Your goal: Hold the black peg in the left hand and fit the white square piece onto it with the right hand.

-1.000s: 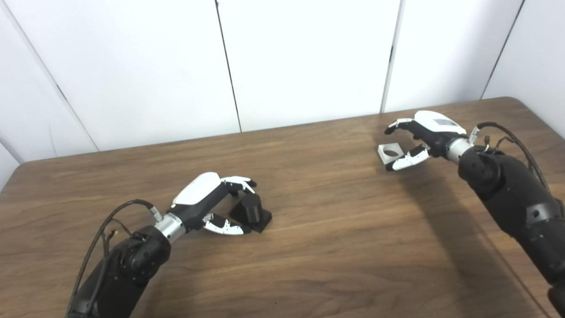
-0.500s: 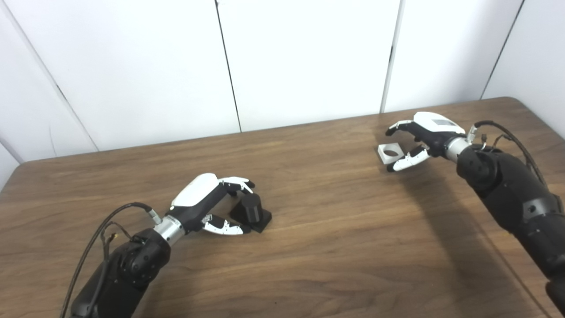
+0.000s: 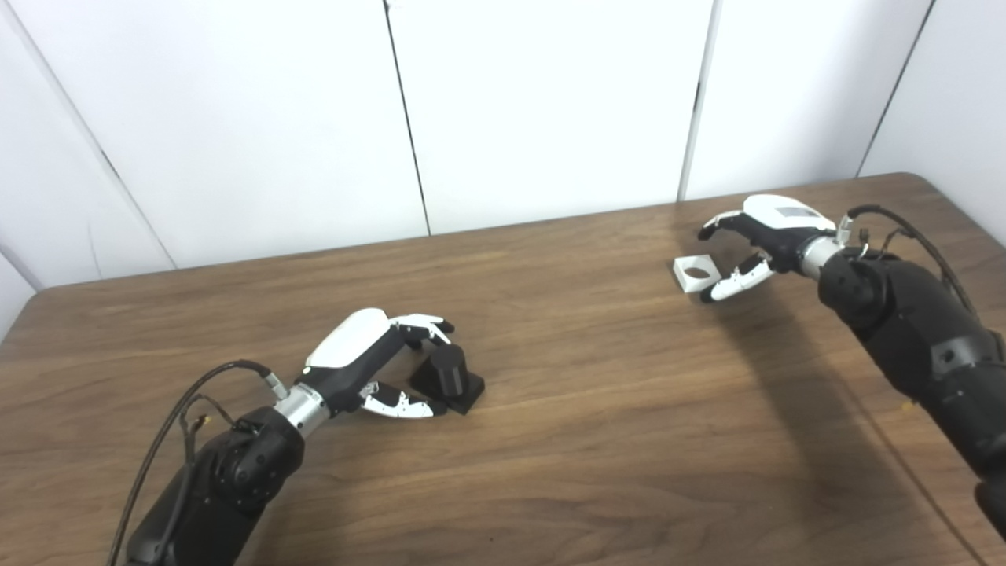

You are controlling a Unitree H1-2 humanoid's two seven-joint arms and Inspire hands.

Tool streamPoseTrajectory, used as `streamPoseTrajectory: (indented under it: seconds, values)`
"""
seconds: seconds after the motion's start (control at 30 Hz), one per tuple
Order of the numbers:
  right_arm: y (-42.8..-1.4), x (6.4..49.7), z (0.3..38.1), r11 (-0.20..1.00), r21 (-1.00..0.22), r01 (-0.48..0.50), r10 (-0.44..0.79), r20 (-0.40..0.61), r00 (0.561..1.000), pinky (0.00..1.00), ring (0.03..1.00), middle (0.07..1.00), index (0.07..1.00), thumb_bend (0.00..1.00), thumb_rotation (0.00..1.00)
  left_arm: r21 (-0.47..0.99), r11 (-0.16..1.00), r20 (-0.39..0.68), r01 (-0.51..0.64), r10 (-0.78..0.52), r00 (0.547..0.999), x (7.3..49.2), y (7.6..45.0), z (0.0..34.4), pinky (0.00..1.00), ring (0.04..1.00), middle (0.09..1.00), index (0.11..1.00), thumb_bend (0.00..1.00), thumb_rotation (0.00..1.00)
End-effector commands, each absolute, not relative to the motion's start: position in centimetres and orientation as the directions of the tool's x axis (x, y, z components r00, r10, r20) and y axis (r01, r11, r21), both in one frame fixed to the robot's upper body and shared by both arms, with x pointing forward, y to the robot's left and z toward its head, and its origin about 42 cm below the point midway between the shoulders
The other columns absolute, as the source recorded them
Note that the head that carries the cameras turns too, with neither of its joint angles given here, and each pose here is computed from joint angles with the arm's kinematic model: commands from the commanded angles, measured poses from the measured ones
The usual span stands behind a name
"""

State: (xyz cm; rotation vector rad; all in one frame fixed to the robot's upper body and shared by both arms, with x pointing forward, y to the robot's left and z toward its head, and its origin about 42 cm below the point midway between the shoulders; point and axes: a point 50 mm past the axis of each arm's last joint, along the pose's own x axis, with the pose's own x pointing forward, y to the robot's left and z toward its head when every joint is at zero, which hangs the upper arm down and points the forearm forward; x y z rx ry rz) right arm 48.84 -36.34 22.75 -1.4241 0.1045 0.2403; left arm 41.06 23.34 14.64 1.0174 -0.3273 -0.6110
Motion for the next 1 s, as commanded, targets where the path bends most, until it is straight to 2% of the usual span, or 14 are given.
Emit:
streamPoseTrajectory:
  seconds: [0.0, 0.97]
  values:
    - [-36.2, 50.3, 26.1, 0.111, -0.983, -0.145, 0.12, -0.132, 0.984, 0.73, 0.891, 0.9, 0.789, 0.77, 0.39, 0.857, 0.248, -0.289, 0.451, -0.493, 0.82, 39.3, 28.2, 10.0, 0.68, 0.821, 0.832, 0.598, 0.78, 0.06]
    - [-32.4, 51.8, 23.6, 0.1, -0.972, -0.21, 0.174, -0.191, 0.966, 0.71, 0.873, 0.892, 0.755, 0.74, 0.4, 0.852, 0.242, -0.303, 0.464, -0.495, 0.814, 39.2, 28.1, 10.0, 0.69, 0.833, 0.84, 0.599, 0.78, 0.07]
